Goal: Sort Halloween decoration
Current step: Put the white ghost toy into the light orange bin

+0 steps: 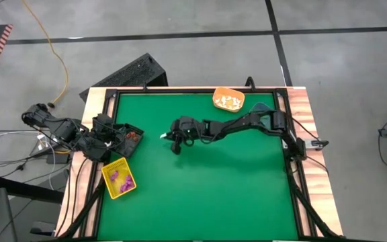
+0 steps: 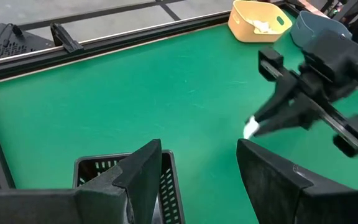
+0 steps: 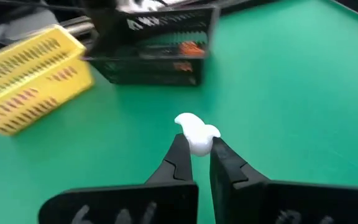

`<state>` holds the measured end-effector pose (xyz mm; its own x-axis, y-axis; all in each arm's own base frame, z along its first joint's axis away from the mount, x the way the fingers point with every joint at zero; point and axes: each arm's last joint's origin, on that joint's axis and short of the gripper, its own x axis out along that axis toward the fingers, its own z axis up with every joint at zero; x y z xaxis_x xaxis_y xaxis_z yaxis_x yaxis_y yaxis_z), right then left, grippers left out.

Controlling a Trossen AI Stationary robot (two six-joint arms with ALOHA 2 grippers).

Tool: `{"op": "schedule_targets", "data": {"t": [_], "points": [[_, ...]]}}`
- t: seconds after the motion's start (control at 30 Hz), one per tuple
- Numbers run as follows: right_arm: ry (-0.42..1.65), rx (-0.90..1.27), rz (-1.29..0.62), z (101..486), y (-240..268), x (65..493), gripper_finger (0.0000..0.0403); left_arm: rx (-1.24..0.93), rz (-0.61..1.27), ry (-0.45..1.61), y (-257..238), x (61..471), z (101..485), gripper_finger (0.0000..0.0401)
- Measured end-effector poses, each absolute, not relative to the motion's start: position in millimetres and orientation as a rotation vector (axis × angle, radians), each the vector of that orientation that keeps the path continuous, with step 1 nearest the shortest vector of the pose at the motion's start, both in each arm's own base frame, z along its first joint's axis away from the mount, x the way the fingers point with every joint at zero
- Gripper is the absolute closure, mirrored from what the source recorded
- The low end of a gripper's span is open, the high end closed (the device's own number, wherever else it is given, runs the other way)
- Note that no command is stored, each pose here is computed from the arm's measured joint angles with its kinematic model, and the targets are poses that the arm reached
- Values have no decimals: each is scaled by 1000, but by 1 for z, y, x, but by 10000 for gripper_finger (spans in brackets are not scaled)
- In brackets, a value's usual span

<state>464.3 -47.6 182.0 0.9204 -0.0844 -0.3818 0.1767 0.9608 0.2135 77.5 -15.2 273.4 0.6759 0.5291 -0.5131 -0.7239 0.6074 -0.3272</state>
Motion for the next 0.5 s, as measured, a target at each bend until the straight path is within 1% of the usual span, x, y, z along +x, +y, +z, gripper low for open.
{"op": "schedule_targets", "data": {"t": [0.23,0.5], "points": [[468,242,-262,187,-72,452,383,-549,746,386,-15,78,273,202],[582,179,-399,209,-102,427,383,-543,750,382,-15,77,274,202]]}}
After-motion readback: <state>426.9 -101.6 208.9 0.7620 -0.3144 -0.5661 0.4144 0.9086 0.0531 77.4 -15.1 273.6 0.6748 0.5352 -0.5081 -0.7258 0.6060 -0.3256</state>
